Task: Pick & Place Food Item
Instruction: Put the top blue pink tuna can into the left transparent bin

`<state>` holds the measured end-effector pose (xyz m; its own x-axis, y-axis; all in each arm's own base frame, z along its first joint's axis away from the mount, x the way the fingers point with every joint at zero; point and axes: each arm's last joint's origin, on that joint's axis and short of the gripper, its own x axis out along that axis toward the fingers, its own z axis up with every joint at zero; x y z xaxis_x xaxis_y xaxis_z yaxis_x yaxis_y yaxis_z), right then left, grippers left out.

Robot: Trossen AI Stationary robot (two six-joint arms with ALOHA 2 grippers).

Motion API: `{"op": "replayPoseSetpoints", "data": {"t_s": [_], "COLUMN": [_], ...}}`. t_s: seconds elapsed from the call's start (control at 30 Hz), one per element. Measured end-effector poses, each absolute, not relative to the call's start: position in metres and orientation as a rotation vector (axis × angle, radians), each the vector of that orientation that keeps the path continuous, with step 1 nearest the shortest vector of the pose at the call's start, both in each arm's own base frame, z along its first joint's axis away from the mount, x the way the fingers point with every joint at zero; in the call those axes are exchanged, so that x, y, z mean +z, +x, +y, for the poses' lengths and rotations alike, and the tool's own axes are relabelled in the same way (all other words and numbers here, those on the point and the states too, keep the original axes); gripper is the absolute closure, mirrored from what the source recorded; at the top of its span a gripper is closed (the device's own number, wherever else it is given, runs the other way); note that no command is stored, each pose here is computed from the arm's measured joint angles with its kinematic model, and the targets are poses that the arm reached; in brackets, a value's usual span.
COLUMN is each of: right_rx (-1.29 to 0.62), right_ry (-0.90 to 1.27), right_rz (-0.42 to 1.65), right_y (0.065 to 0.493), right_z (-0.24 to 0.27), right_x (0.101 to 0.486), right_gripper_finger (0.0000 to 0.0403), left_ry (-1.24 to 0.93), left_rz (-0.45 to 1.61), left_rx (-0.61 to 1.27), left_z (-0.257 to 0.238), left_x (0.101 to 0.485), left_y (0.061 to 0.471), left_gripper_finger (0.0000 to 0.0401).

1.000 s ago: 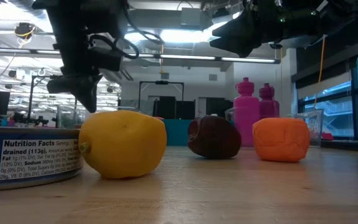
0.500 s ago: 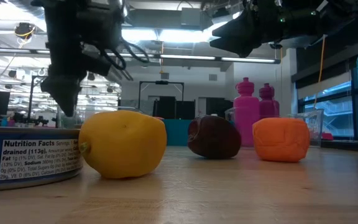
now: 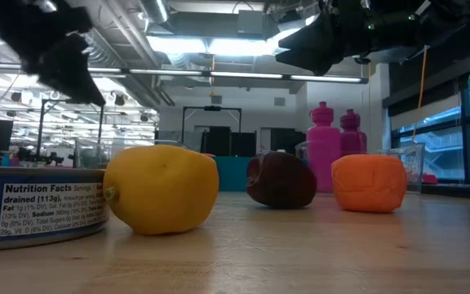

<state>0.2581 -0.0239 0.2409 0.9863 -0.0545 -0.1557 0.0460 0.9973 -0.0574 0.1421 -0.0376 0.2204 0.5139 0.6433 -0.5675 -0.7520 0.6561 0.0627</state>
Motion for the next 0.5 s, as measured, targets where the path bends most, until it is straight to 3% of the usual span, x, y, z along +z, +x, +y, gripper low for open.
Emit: {"op": "replayPoseSetpoints", "data": {"t_s": [0.23, 0.5], "right_rx": [-0.052, -0.107], "right_ry": [-0.034, -0.021], "right_rz": [0.157, 0.157], "right_y": [0.258, 0.258], "right_z": [-0.024, -0.025], "right_x": [0.241, 0.241], "right_gripper_finger": [0.0115, 0.0115], "left_ry": [-0.275, -0.217], "left_rz": [0.38, 0.252], "left_rx": [0.783, 0.847], "left_z": [-0.046, -0.04], "left_x": [0.165, 0.138], "left_y": [0.131, 0.12], "left_gripper_finger": [0.0103, 0.0104]}}
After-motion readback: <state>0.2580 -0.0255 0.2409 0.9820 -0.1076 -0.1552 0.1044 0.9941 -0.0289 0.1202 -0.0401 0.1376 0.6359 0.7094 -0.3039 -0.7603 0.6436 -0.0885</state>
